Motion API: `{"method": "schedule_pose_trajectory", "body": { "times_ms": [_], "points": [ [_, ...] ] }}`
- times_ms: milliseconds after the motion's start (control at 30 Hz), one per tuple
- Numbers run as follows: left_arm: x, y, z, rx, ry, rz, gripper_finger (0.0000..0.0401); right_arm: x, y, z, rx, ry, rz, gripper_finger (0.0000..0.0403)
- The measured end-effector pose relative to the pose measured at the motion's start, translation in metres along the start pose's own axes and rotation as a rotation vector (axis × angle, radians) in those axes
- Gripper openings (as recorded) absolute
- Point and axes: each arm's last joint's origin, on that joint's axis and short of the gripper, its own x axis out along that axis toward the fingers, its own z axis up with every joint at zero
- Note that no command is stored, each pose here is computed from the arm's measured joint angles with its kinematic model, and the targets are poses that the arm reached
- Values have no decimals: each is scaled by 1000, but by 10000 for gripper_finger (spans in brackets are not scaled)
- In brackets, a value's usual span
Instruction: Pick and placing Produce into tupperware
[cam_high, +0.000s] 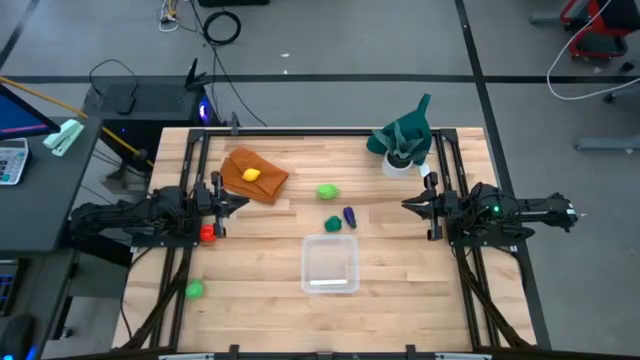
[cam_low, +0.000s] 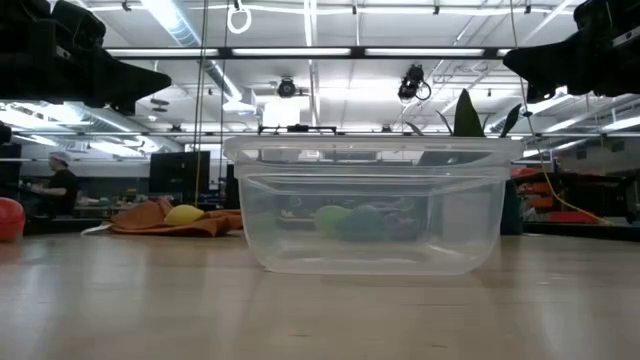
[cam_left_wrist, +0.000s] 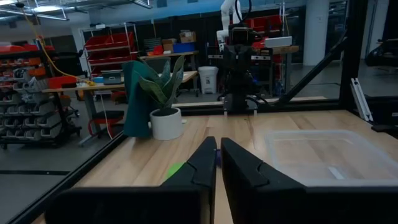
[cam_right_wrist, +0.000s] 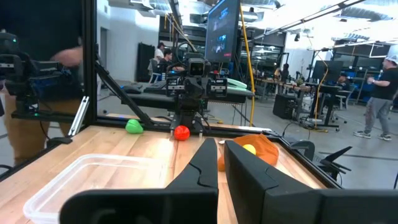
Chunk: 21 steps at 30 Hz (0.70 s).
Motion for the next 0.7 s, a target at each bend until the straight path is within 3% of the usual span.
{"method": "schedule_pose_trajectory", "body": {
  "times_ms": [700],
  "points": [
    [0,0,0,0,0,0,32,0,0,0,0,0,0,1]
  ]
}}
